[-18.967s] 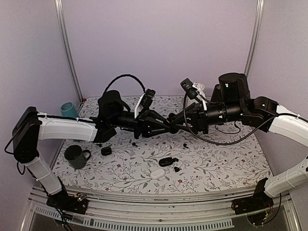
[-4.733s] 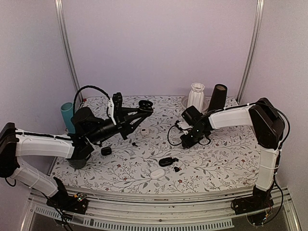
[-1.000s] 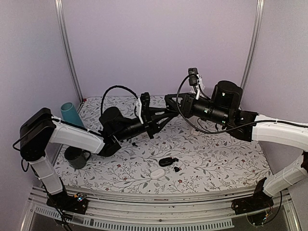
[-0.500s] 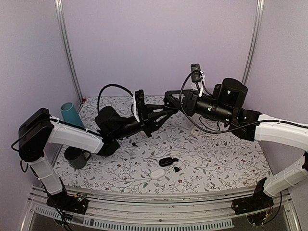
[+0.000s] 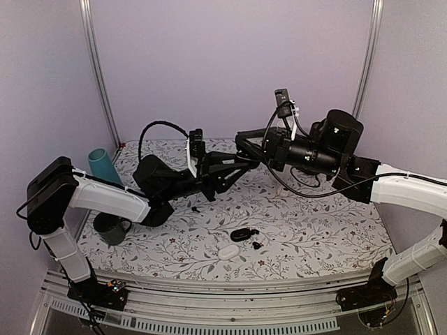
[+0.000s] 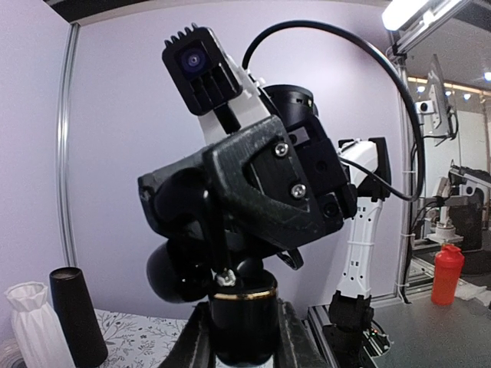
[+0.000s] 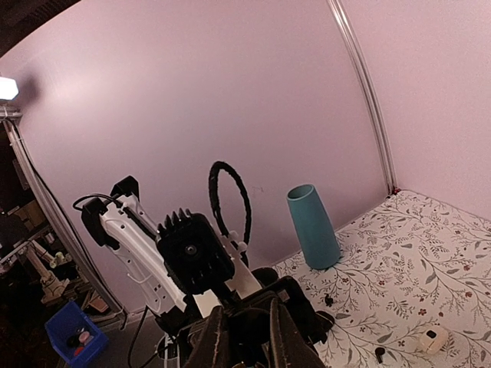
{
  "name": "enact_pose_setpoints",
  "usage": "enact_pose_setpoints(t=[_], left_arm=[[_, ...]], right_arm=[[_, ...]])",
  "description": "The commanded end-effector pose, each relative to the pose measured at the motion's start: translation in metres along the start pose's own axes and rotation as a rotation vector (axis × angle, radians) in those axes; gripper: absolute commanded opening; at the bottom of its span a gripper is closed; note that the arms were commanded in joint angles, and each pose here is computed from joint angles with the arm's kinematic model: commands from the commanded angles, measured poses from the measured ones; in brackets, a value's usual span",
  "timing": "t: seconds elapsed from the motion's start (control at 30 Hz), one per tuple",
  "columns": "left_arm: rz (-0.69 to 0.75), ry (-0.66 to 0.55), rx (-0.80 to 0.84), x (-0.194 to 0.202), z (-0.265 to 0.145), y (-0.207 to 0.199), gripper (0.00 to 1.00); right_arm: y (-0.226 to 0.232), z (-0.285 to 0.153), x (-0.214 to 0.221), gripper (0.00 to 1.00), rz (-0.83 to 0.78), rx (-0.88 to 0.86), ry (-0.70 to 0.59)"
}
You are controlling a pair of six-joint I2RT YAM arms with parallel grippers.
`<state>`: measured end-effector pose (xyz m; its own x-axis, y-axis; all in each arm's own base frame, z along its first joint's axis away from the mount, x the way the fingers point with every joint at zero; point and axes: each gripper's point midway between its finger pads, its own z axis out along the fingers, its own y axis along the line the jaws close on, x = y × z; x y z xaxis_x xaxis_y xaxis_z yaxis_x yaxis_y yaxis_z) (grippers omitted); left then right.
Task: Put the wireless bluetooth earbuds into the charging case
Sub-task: Insert the right earbud into the right side groove of the charging case.
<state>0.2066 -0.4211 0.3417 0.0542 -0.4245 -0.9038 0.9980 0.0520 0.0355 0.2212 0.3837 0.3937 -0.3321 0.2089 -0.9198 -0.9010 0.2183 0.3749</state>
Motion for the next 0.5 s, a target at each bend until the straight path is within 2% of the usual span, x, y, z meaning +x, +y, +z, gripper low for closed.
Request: enact_pose_setpoints(t=[0.0, 0.47], left_arm=[[0.045, -0.130, 0.100, -0.045, 0.005, -0.022, 0.00], [0.023, -0.164, 0.112, -0.059, 0.006, -0.023, 0.00]], right_arm=[[0.008, 0.001, 0.006, 0.09, -0.016, -0.033, 0.044], [0.006, 0.004, 0.022, 0.09, -0.013, -0.056, 0.087]])
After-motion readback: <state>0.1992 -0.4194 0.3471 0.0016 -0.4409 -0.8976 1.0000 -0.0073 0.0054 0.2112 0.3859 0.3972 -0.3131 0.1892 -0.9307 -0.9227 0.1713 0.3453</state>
